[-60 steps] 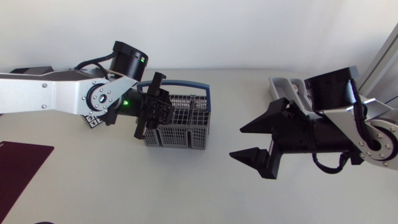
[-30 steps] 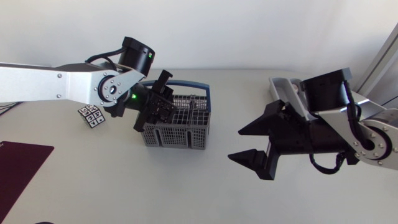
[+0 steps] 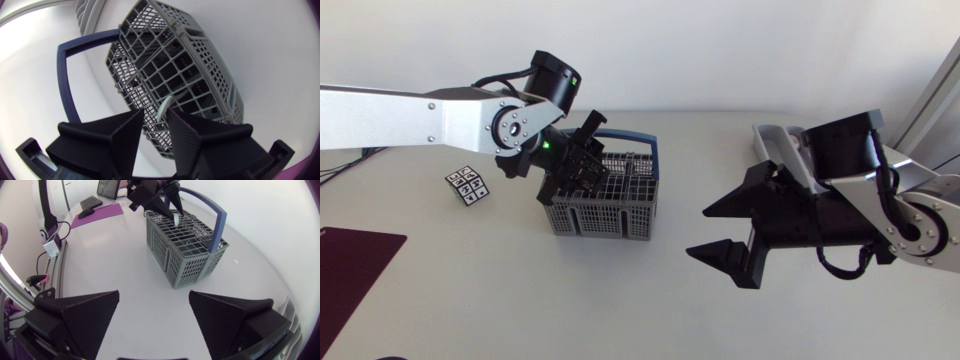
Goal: Transfer all utensils from the basket to the drawer tray.
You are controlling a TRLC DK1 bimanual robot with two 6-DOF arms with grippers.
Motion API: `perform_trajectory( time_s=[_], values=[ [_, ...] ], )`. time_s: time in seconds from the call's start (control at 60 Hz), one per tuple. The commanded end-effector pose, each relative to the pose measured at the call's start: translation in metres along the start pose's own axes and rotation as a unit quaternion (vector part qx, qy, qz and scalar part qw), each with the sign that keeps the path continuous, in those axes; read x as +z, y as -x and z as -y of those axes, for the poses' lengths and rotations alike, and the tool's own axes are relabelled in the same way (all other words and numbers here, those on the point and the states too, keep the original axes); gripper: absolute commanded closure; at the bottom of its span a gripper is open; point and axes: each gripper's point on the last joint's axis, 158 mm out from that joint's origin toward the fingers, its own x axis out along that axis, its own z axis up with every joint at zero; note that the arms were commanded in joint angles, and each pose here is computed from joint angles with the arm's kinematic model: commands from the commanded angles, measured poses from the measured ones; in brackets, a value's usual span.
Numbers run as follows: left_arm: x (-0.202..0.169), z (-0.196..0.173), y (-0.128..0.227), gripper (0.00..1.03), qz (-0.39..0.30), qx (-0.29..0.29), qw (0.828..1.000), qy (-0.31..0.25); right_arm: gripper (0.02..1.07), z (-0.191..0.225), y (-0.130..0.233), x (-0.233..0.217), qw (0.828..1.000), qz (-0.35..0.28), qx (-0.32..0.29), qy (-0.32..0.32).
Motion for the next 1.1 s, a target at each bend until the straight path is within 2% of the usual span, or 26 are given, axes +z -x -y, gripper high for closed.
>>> perform_trajectory(
  time_s=[0.0,0.233,0.333,0.583,1.083],
  values=[
    [0.003,-0.001,-0.006,0.78,0.0,-0.009,1.0,-0.026,0.07,-0.002,-0.004,-0.006,1.0,-0.006,0.004,-0.007],
    [0.001,0.002,-0.011,0.84,-0.005,-0.018,0.999,-0.034,0.07,-0.003,-0.004,-0.005,1.0,-0.005,0.003,-0.006],
    [0.002,0.003,-0.011,0.92,-0.005,-0.019,0.999,-0.036,0.07,-0.003,-0.004,-0.006,1.0,-0.006,0.003,-0.007],
    [0.002,0.001,-0.01,1.0,-0.007,-0.017,0.999,-0.041,0.07,-0.003,-0.004,-0.007,1.0,-0.007,0.004,-0.007],
    [0.0,-0.015,0.017,1.0,-0.015,0.011,0.999,-0.042,0.07,-0.005,-0.002,-0.008,1.0,-0.006,0.003,-0.007]
  ],
)
